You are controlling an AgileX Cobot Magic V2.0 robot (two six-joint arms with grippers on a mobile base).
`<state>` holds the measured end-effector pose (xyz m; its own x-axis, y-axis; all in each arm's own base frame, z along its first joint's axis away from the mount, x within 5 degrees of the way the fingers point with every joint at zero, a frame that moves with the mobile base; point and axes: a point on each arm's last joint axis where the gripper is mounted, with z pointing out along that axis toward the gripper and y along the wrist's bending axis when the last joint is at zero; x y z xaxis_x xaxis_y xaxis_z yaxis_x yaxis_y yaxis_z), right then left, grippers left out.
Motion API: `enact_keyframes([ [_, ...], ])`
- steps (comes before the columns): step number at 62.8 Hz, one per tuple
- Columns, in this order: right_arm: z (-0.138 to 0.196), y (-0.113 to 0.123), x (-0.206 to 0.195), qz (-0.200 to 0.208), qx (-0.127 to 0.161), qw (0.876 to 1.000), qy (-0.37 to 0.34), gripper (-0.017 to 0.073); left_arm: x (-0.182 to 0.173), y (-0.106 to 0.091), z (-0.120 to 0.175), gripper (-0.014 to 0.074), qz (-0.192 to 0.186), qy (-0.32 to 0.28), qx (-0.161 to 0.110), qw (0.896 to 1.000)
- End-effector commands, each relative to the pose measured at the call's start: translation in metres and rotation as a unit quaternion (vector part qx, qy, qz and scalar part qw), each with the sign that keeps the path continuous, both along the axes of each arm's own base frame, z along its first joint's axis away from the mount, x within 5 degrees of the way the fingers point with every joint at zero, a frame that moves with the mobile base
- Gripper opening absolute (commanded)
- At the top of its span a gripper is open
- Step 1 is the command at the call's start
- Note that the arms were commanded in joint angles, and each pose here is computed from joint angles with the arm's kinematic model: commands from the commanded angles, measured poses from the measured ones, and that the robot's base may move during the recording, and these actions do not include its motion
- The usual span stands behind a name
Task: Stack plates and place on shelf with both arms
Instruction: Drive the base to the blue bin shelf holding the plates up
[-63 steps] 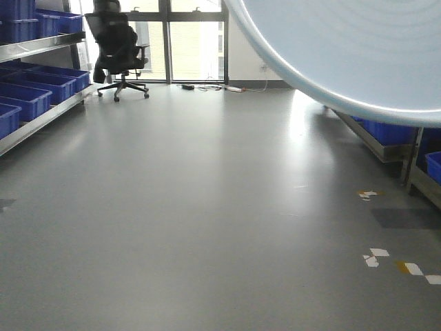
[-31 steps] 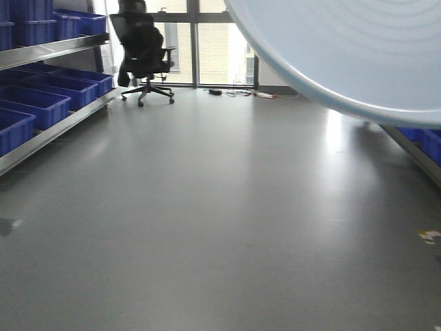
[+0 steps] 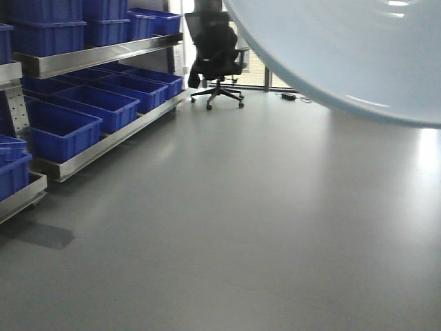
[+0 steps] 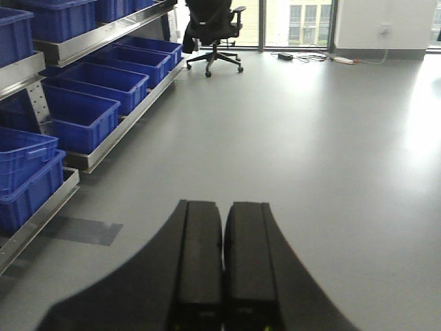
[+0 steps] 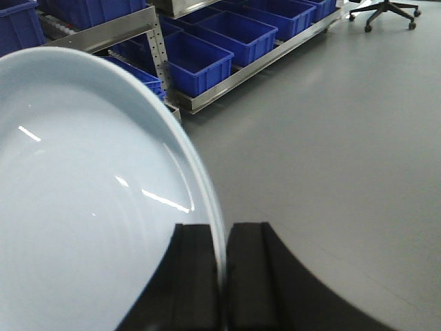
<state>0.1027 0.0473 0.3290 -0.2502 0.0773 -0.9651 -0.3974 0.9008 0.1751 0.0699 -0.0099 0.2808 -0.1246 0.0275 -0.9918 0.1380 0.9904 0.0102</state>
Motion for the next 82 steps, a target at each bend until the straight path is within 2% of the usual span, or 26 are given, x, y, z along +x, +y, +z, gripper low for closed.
enact_keyframes([
  [1,0.0181,-0.0028,0.0011,-0.016,0.024,0.998,-0.057,0.0057,0.0006,0.0002,0.0173,0.0084,0.002,-0.051,-0.012,0.999],
  [82,0.0181,-0.0028,0.0011,-0.016,0.024,0.998,-0.057,0.0057,0.0006,0.0002,0.0173,0.0084,0.002,-0.051,-0.012,0.999],
])
